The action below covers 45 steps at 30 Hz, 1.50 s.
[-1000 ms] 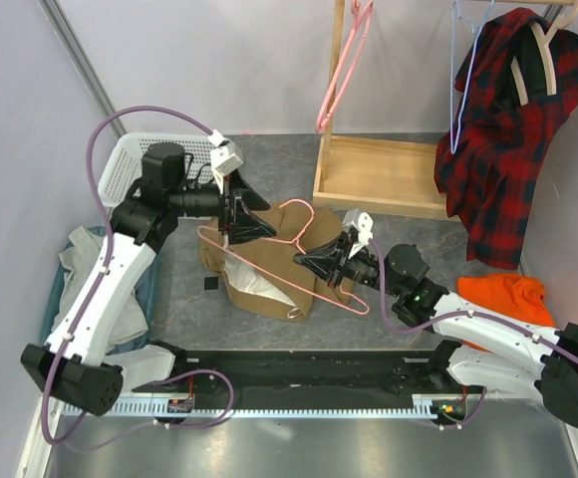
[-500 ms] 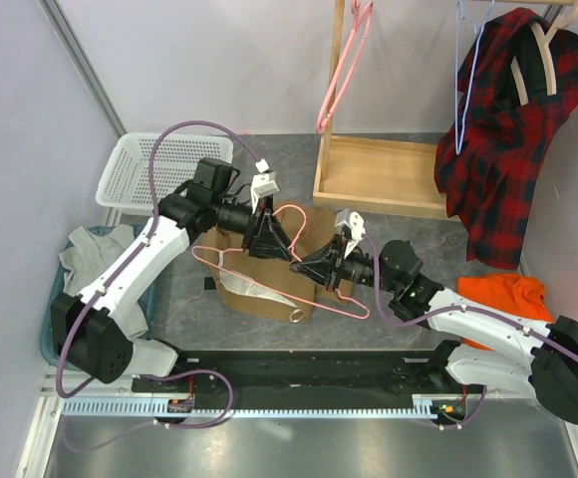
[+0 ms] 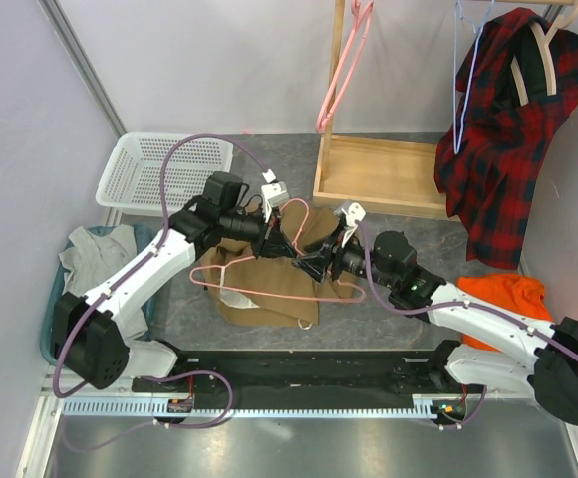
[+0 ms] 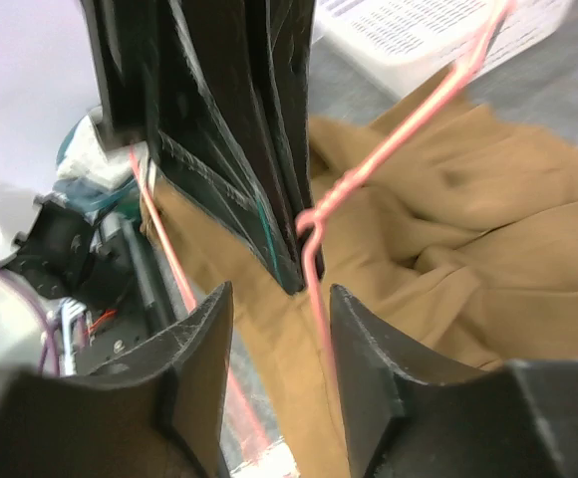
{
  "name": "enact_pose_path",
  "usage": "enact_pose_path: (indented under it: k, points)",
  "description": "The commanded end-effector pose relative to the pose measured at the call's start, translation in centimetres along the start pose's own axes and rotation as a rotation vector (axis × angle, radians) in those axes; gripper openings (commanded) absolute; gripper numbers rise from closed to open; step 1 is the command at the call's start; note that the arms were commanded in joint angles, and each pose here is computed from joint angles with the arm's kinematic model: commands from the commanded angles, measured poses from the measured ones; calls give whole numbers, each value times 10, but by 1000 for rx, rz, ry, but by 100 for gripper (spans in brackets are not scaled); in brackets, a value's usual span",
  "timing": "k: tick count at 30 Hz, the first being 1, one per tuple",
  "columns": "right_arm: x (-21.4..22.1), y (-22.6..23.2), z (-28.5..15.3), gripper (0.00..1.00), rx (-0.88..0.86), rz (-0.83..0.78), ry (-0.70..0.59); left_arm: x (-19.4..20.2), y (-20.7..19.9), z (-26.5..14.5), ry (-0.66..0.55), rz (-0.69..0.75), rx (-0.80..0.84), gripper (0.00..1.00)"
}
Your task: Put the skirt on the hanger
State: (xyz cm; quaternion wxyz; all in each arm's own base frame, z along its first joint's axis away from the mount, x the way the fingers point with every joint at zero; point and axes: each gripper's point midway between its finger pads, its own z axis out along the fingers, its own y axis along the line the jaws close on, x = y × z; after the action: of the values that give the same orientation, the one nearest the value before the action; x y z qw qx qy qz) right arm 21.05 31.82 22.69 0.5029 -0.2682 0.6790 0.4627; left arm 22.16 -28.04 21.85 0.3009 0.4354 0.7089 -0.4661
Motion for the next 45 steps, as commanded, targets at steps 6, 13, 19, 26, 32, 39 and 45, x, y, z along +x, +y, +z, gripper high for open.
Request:
enact_pose_path:
  k: [6, 13, 19, 26, 32, 39, 45]
  points:
    - [-66, -29, -39, 73, 323, -58, -116, -40, 39, -30, -206, -13, -384, 2]
    - [-9, -20, -51, 58, 270, -17, 153, -69, 68, -64, -315, -56, -650, 2]
    - [76, 9, -58, 39, 100, 56, 391, -91, 86, -75, -353, -66, -751, 2]
    - [148, 45, -48, 37, 21, -37, 611, -108, 100, -77, -369, -58, -798, 2]
    - [186, 39, -34, 35, 79, -114, 685, -102, 96, -70, -360, -69, -761, 2]
    - [198, 24, -11, 36, 132, -227, 686, -90, 94, -68, -333, -73, -746, 2]
    - [191, 26, 4, 35, 111, -281, 668, -84, 89, -65, -323, -82, -719, 2]
